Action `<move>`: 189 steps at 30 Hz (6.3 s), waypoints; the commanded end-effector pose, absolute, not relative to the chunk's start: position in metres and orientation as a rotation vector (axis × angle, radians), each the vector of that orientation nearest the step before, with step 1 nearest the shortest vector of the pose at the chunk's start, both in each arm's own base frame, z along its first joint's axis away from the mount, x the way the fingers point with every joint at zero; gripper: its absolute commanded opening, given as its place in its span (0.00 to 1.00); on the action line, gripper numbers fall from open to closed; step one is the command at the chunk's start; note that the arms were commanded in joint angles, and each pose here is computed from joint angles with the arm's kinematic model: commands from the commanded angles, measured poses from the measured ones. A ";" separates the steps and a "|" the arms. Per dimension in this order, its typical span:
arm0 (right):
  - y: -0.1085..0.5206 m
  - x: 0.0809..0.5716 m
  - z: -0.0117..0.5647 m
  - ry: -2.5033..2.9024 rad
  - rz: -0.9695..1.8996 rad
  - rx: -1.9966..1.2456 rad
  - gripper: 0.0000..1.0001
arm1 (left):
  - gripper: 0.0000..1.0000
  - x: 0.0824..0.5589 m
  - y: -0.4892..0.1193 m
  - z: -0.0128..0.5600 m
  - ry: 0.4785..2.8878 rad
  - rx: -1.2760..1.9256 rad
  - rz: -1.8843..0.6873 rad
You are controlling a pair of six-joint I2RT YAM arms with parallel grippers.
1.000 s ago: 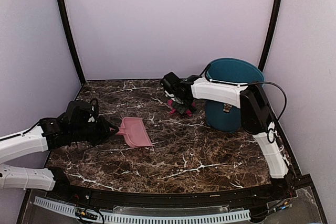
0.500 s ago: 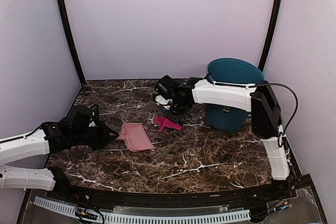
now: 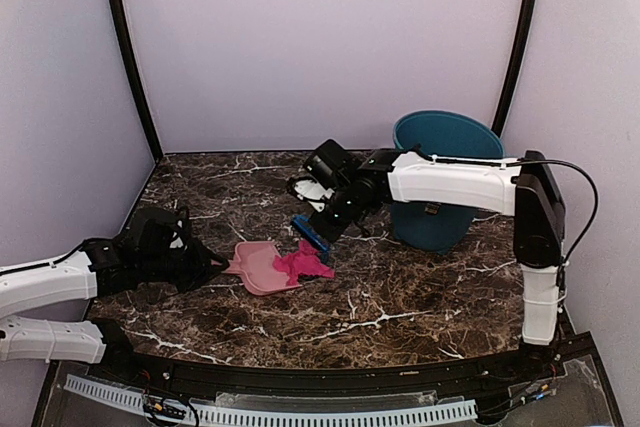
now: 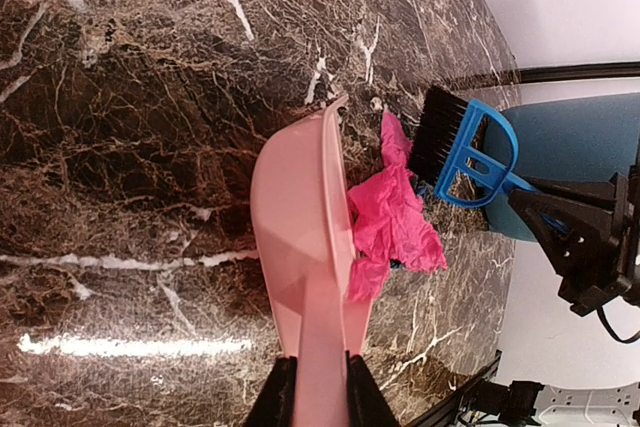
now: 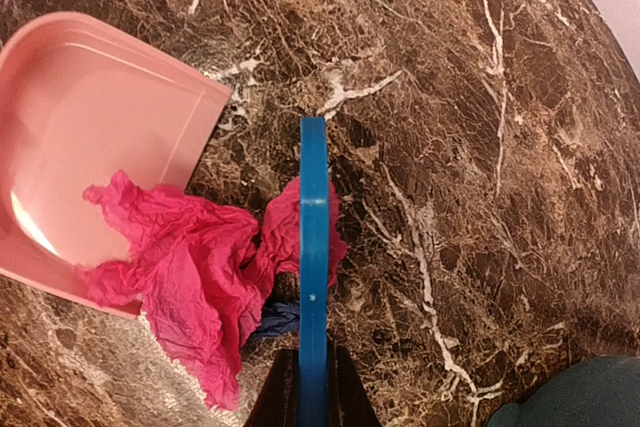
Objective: Sweep away the paper scraps from the table
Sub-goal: Sweep the paper scraps into the dustpan, then dump the paper scraps in the dustpan into the trash bin.
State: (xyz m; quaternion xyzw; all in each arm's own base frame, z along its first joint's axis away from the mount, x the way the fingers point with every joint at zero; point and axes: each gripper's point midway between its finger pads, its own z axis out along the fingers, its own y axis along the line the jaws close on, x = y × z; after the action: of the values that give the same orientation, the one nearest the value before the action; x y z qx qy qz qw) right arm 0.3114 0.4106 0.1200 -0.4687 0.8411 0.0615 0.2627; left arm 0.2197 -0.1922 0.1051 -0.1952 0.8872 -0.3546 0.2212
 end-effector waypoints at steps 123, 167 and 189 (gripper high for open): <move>0.202 0.181 0.370 1.914 0.700 -0.439 0.00 | 0.00 0.241 -0.282 0.285 1.875 -0.023 -1.702; 0.099 0.194 0.403 1.771 0.460 0.019 0.00 | 0.00 0.390 -0.488 0.398 1.784 0.423 -1.492; 0.118 0.192 0.412 1.746 0.510 -0.090 0.00 | 0.00 0.399 -0.496 0.439 1.370 0.813 -0.829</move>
State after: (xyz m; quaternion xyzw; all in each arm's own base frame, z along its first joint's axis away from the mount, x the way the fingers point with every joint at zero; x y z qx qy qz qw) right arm 0.1890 0.1096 0.4036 -0.0333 0.7668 0.2128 0.6047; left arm 0.4056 -0.5059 0.4014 0.3164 0.6430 -0.4180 0.5584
